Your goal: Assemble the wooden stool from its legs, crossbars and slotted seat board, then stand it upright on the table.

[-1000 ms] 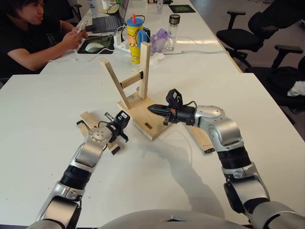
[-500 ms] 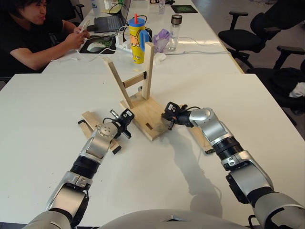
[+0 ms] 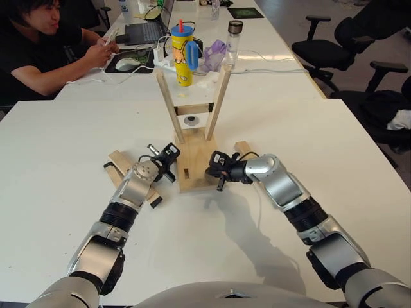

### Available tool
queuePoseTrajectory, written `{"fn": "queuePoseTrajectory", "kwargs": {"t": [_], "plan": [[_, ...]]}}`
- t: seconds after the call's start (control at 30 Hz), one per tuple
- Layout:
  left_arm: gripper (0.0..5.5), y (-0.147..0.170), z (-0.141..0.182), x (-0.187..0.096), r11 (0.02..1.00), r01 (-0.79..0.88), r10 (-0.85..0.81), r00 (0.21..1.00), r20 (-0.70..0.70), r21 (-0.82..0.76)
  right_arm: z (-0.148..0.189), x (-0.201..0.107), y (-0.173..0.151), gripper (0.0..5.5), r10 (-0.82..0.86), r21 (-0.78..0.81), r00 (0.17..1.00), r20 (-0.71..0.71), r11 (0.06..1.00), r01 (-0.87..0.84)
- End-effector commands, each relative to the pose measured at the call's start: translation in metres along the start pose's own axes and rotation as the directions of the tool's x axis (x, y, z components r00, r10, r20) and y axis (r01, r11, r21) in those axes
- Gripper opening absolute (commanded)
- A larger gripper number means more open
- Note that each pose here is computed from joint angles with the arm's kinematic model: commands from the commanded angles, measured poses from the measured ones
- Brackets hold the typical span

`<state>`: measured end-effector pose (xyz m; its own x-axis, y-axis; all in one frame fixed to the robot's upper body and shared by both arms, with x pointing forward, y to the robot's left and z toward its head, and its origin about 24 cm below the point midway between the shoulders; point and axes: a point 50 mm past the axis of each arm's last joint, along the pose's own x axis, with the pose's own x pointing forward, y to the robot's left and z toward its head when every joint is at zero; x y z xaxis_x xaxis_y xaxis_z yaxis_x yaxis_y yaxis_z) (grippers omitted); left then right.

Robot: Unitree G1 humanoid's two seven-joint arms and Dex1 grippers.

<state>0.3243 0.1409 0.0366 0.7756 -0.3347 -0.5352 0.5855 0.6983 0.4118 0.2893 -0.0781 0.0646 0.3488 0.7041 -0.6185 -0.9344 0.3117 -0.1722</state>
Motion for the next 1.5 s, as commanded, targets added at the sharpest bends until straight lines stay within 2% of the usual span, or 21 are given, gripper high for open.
{"fn": "queuePoseTrajectory", "kwargs": {"t": [0.03,0.13,0.2,0.23,0.27,0.33,0.43,0.5,0.53,0.6,0.7,0.93,1.1,1.23,1.5], "plan": [[0.02,-0.008,0.013,0.0,0.999,0.052,-0.052,0.997,0.058,-0.006,-0.044,0.025,0.052,0.0,0.196,0.166,0.972,-0.129,0.971,-0.173],[0.02,-0.002,0.009,-0.008,0.999,0.016,-0.014,0.998,0.062,-0.035,-0.032,0.018,0.029,0.0,0.036,0.098,0.998,-0.049,0.995,-0.031],[0.02,0.01,0.012,-0.02,0.994,-0.076,0.084,0.989,0.12,-0.072,-0.009,0.006,0.012,0.0,-0.093,0.016,0.99,0.104,0.996,0.092],[0.02,0.018,0.018,-0.029,0.986,-0.139,0.152,0.974,0.17,-0.087,0.005,-0.002,0.006,0.0,-0.141,0.031,0.967,0.211,0.99,0.137],[0.02,0.027,0.024,-0.041,0.968,-0.225,0.246,0.944,0.22,-0.113,0.017,-0.011,0.001,0.0,-0.185,0.04,0.937,0.296,0.983,0.182],[0.02,0.044,0.034,-0.069,0.894,-0.399,0.444,0.85,0.285,-0.203,0.027,-0.024,-0.005,0.0,-0.276,0.077,0.892,0.359,0.961,0.266],[0.25,0.053,0.031,-0.114,0.775,-0.547,0.625,0.737,0.256,-0.316,0.028,-0.031,-0.009,0.0,-0.383,0.322,0.853,0.355,0.907,0.273],[0.59,0.048,0.018,-0.135,0.725,-0.588,0.673,0.715,0.19,-0.359,0.023,-0.032,-0.009,0.0,-0.417,0.442,0.846,0.332,0.861,0.251],[0.79,0.045,0.008,-0.142,0.701,-0.6,0.689,0.71,0.148,-0.386,0.017,-0.031,-0.007,0.21,-0.414,0.5,0.859,0.303,0.836,0.227],[1.03,0.039,-0.013,-0.151,0.648,-0.614,0.703,0.71,0.043,-0.451,0.002,-0.037,-0.014,0.41,-0.509,0.634,0.826,0.242,0.727,0.262],[1.49,0.032,-0.04,-0.154,0.535,-0.631,0.704,0.7,-0.116,-0.562,-0.013,-0.043,-0.026,0.91,-0.617,0.688,0.77,0.162,0.63,0.36],[2.53,0.013,-0.051,-0.134,0.566,-0.577,0.608,0.775,-0.175,-0.588,-0.004,-0.047,-0.036,1.98,-0.635,0.677,0.737,0.233,0.649,0.346],[2.56,0.008,-0.063,-0.131,0.561,-0.59,0.585,0.779,-0.227,-0.581,-0.002,-0.051,-0.042,2.02,-0.737,0.739,0.637,0.226,0.556,0.381],[2.56,0.003,-0.067,-0.129,0.568,-0.592,0.573,0.783,-0.241,-0.571,-0.005,-0.043,-0.036,2.02,-0.665,0.732,0.711,0.23,0.599,0.324],[2.56,-0.005,-0.072,-0.128,0.564,-0.594,0.555,0.787,-0.269,-0.573,0.0,-0.042,-0.036,2.02,-0.651,0.706,0.714,0.258,0.632,0.32]]}}
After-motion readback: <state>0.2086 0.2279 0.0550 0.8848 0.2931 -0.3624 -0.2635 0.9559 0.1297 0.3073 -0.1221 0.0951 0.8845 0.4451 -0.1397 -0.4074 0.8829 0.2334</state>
